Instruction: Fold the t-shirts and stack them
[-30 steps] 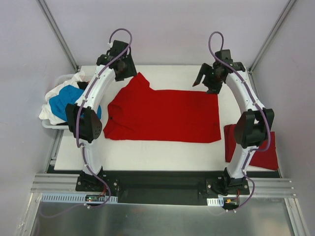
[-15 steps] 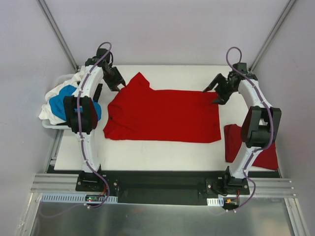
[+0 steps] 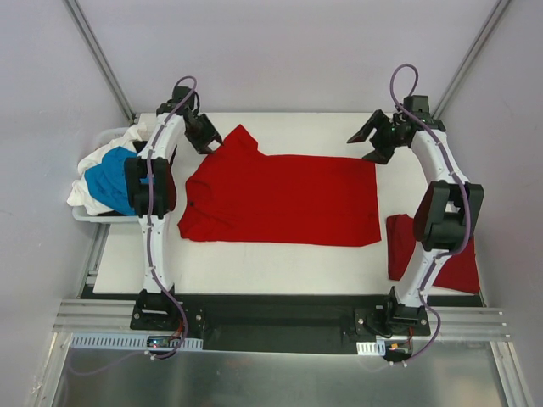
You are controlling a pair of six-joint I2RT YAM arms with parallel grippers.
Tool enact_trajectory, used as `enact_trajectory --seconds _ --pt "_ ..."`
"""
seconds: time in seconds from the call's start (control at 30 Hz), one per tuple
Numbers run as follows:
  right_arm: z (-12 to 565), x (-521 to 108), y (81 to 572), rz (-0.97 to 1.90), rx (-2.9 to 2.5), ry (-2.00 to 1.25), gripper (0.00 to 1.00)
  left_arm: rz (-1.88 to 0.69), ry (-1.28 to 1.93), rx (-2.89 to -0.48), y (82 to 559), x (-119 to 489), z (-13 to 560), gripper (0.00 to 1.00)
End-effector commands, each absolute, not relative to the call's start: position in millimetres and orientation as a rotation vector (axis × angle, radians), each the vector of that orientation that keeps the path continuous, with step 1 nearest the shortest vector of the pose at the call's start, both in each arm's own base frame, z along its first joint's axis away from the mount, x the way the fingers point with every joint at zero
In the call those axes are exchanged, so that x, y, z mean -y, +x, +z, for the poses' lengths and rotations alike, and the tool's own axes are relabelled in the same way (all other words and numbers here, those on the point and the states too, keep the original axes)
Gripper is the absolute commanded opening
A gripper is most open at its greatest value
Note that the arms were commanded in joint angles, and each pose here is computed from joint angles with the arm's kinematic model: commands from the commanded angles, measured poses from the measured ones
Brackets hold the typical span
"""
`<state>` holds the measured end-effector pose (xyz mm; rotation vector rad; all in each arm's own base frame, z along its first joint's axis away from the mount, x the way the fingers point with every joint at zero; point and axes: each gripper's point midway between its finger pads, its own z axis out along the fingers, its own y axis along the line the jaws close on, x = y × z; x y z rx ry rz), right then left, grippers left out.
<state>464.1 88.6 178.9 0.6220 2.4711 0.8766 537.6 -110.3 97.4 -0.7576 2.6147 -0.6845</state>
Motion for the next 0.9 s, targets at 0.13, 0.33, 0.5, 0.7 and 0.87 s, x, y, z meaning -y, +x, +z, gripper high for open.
enact_trajectory --seconds 0.13,0.33,0.5,0.7,0.87 --pt "151 -81 468 0.833 -2.543 0.591 0.78 -0.231 -0.831 -2.548 513 43 112 0.47" --pt "123 -66 464 0.785 -2.592 0.689 0.78 -0.216 -0.868 -2.542 516 41 114 0.50" --pt "131 -68 472 0.822 -2.569 0.680 0.78 -0.467 -0.875 -2.570 548 74 95 0.50" --pt "124 -80 458 0.883 -2.586 0.659 0.77 -0.913 -0.711 -2.503 585 125 105 0.51" --pt "134 -115 459 0.974 -2.578 0.540 0.77 -1.055 -0.665 -2.519 580 140 97 0.54"
